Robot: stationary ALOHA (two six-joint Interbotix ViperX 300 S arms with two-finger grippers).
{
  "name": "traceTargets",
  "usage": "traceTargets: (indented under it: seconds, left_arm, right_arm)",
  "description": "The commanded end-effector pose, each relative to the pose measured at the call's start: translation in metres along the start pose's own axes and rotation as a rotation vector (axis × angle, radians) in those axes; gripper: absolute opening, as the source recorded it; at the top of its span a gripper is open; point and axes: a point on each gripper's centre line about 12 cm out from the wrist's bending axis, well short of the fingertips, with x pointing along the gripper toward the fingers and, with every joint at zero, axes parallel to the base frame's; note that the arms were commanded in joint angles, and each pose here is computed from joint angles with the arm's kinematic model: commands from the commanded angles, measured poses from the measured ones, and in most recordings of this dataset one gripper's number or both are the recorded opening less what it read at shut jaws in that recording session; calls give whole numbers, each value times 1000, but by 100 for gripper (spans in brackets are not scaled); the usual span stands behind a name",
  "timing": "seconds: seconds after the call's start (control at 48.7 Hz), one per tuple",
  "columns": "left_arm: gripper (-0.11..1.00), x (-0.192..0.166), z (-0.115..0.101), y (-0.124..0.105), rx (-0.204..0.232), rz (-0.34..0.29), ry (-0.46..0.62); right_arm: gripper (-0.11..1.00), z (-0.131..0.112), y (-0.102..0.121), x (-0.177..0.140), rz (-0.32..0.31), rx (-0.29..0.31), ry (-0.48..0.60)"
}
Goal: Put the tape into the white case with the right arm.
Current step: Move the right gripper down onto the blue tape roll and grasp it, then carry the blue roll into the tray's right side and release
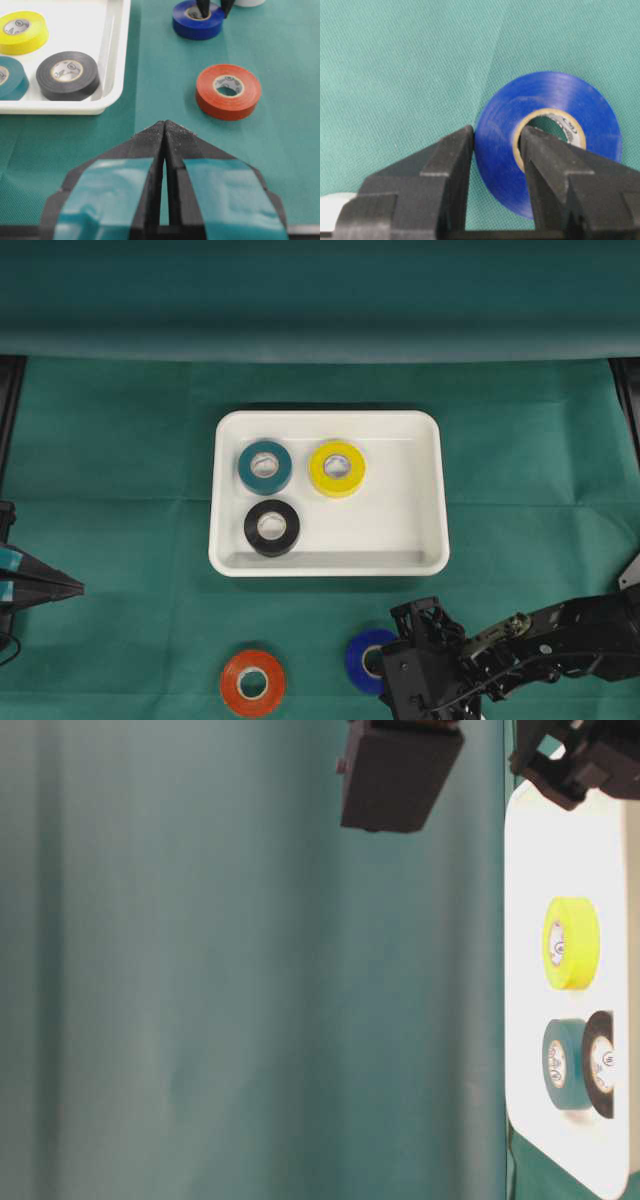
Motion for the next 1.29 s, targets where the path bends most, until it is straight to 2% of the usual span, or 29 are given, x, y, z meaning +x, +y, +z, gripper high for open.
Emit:
traceTargets:
  seconds: [0.0,0.37,0.74,1.007,1.274]
  left_arm:
    - [0,0,4,0,0,2,-11]
    - [0,0,4,0,0,2,-11]
    - [0,0,4,0,0,2,-11]
    - [0,0,4,0,1,2,-9]
    - [0,0,4,0,1,2,-9]
  right_arm:
    - [1,14,2,-4,10,0,-45]
    - [1,46,9,-45,7,-12,-162]
    - [1,44,-4,-50,-69,-2,-110]
    - [1,40,-43,-59,-179,69,-76]
    - [1,31,-101,-73,-305,110,-77]
